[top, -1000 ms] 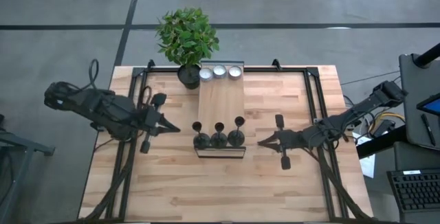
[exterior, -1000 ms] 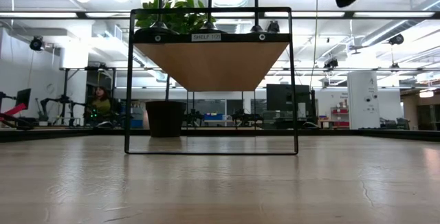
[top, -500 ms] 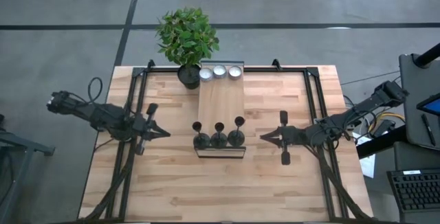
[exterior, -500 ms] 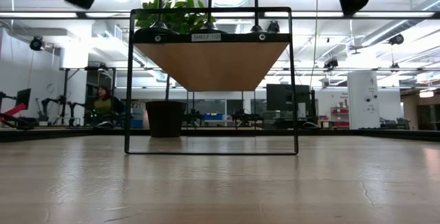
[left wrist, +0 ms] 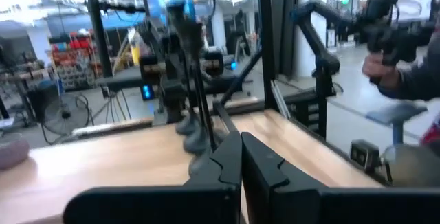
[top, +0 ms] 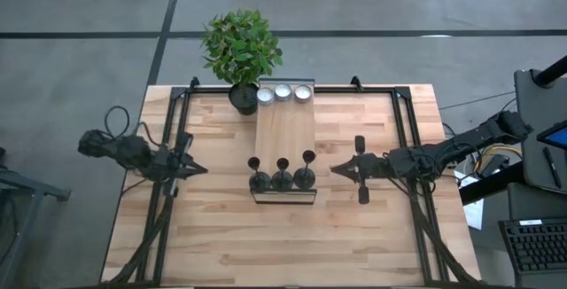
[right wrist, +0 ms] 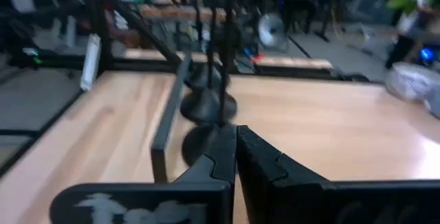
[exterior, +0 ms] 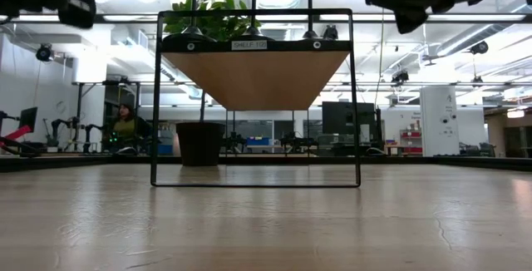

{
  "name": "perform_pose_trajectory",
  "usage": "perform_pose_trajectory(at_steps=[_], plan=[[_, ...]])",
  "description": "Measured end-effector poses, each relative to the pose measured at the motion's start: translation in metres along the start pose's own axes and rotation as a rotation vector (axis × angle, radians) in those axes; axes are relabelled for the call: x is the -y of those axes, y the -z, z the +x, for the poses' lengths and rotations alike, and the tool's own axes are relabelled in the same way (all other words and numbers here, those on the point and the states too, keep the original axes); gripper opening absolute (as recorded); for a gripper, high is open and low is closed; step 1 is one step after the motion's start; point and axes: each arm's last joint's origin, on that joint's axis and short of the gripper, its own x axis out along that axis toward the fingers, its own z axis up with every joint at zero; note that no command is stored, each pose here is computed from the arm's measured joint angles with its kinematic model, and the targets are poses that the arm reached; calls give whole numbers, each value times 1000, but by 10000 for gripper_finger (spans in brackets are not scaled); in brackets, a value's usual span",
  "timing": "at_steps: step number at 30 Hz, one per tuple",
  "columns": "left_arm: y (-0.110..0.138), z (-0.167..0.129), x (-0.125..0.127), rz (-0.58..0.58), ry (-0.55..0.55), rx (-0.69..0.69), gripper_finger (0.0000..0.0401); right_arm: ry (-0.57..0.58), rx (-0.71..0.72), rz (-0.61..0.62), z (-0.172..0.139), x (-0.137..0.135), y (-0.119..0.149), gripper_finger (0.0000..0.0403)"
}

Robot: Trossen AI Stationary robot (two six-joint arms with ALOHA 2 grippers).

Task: Pick & Place candle stick holders
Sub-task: Return to Home Position

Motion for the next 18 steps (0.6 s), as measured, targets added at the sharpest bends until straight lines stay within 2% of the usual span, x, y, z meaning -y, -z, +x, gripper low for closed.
perform_pose_trajectory(at_steps=[4,7,18], plan=[[7,3,1,-9,2,-21,4,-44,71,-30,3,4,3,8],[14,4,2,-12,4,-31,4,-30,97,-54,2,9,7,8],[25,9,4,40,-5,-28,8,-1,119,-55,-6,21,49,8]])
